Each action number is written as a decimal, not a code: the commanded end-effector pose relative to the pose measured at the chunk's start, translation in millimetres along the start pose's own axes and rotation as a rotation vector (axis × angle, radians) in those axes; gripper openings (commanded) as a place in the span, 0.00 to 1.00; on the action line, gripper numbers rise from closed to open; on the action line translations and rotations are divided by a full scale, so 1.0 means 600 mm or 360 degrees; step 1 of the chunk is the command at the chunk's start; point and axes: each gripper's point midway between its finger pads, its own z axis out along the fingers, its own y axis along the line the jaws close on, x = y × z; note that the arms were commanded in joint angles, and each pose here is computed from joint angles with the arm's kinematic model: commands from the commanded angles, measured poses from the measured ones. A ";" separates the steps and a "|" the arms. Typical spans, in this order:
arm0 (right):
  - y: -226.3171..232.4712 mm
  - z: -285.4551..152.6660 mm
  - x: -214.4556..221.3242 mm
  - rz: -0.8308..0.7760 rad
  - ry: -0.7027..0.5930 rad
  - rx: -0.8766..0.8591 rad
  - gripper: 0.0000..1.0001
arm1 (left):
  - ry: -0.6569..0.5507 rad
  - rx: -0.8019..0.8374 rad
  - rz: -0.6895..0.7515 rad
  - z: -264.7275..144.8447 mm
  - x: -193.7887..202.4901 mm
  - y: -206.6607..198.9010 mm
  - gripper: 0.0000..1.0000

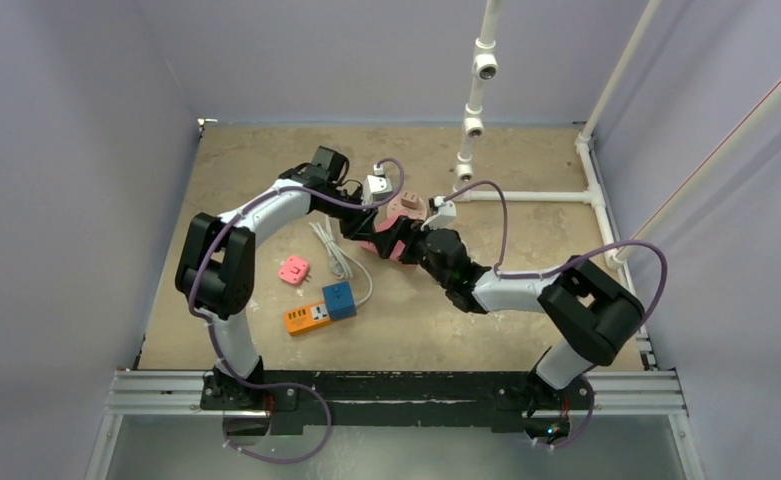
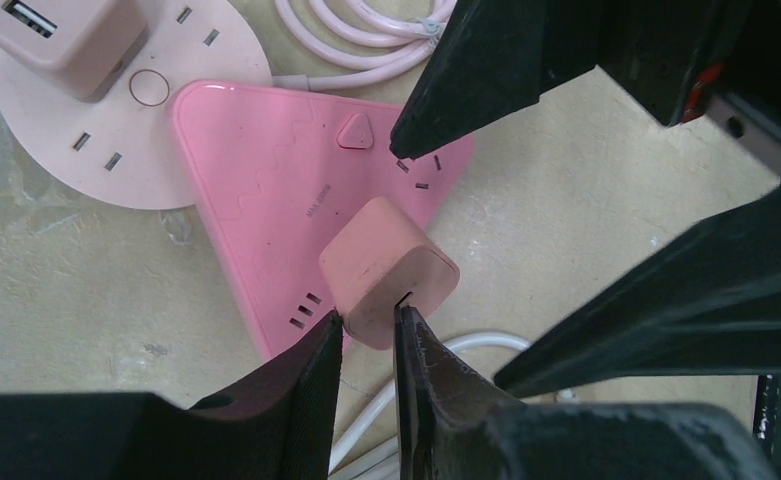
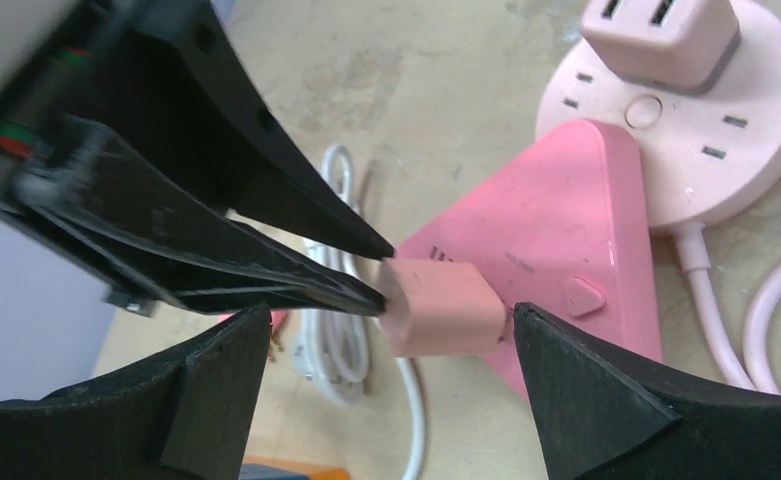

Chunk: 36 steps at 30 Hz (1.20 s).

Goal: Insert the plug

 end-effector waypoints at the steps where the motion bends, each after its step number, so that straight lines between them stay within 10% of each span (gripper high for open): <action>1: -0.006 0.020 -0.014 -0.0090 -0.0105 0.0051 0.93 | -0.0045 -0.0059 0.0118 0.000 -0.032 0.024 0.23; 27: 0.001 0.040 -0.005 -0.0412 -0.0250 0.0018 0.76 | -0.0068 -0.0084 0.0143 0.003 -0.051 0.044 0.22; 36: -0.017 0.075 0.016 -0.0487 -0.0190 0.0125 0.49 | -0.0074 -0.0084 0.0140 -0.001 -0.056 0.044 0.22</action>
